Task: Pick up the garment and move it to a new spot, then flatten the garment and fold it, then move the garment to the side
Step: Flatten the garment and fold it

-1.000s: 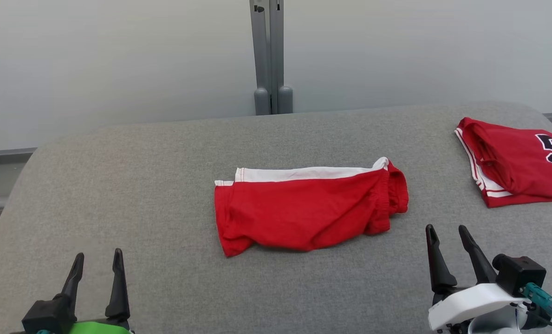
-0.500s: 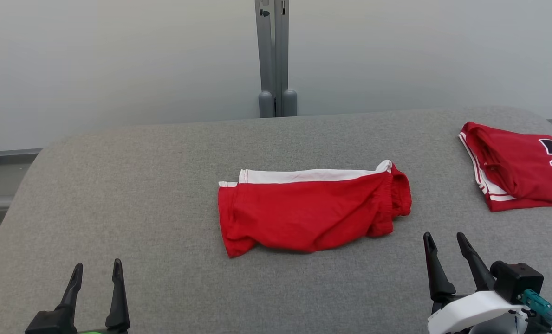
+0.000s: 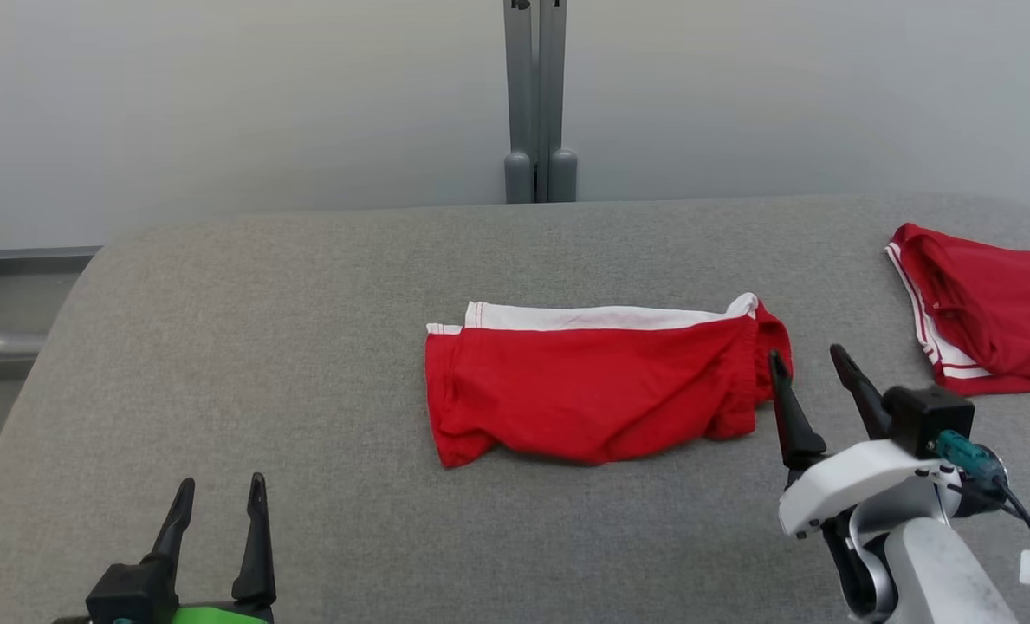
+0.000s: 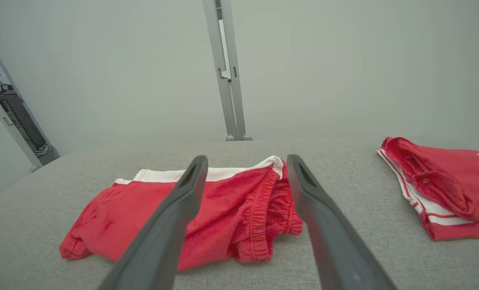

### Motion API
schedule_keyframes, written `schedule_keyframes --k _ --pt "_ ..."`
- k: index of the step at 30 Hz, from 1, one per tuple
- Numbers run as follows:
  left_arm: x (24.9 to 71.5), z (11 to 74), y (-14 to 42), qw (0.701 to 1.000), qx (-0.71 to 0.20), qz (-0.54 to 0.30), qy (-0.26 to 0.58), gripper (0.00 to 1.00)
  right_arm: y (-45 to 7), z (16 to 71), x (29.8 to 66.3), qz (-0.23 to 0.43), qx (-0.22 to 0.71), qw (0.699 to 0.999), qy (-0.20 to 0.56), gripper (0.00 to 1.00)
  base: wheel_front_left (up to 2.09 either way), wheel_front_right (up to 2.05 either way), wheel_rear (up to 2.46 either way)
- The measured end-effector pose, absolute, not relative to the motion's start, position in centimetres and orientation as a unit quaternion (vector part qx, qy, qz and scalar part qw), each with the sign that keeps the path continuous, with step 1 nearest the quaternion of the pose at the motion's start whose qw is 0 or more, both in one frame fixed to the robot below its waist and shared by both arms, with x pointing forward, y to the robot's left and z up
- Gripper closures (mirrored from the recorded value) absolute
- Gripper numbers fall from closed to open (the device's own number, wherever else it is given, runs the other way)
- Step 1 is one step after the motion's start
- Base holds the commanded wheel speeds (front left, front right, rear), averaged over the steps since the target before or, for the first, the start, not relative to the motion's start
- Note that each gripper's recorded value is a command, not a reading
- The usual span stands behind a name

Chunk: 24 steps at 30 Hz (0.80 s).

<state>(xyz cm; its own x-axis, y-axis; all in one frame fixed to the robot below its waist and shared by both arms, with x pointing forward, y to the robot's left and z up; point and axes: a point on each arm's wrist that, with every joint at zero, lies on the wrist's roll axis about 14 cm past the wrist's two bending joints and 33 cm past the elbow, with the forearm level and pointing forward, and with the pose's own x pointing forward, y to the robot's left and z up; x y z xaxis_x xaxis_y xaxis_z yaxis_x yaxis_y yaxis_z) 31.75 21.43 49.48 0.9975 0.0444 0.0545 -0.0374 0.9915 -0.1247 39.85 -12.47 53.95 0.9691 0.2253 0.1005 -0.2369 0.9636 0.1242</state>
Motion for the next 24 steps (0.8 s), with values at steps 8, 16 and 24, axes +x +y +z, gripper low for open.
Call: schedule_keyframes --k 8,16,24 --pt "32.2 48.9 21.3 0.997 -0.07 0.022 -0.019 0.0 -12.1 51.7 43.9 0.121 0.035 0.992 0.008 0.0 0.0 0.0 0.0" --pt "33.9 48.4 21.5 0.997 -0.074 0.027 -0.008 0.0 -12.1 47.1 47.2 0.117 0.017 0.99 0.08 0.0 0.0 0.0 0.0" --pt "35.5 47.3 21.9 0.997 -0.07 0.033 0.01 0.0 -13.4 42.5 49.4 0.089 0.023 0.986 0.142 0.0 0.0 0.0 0.0"
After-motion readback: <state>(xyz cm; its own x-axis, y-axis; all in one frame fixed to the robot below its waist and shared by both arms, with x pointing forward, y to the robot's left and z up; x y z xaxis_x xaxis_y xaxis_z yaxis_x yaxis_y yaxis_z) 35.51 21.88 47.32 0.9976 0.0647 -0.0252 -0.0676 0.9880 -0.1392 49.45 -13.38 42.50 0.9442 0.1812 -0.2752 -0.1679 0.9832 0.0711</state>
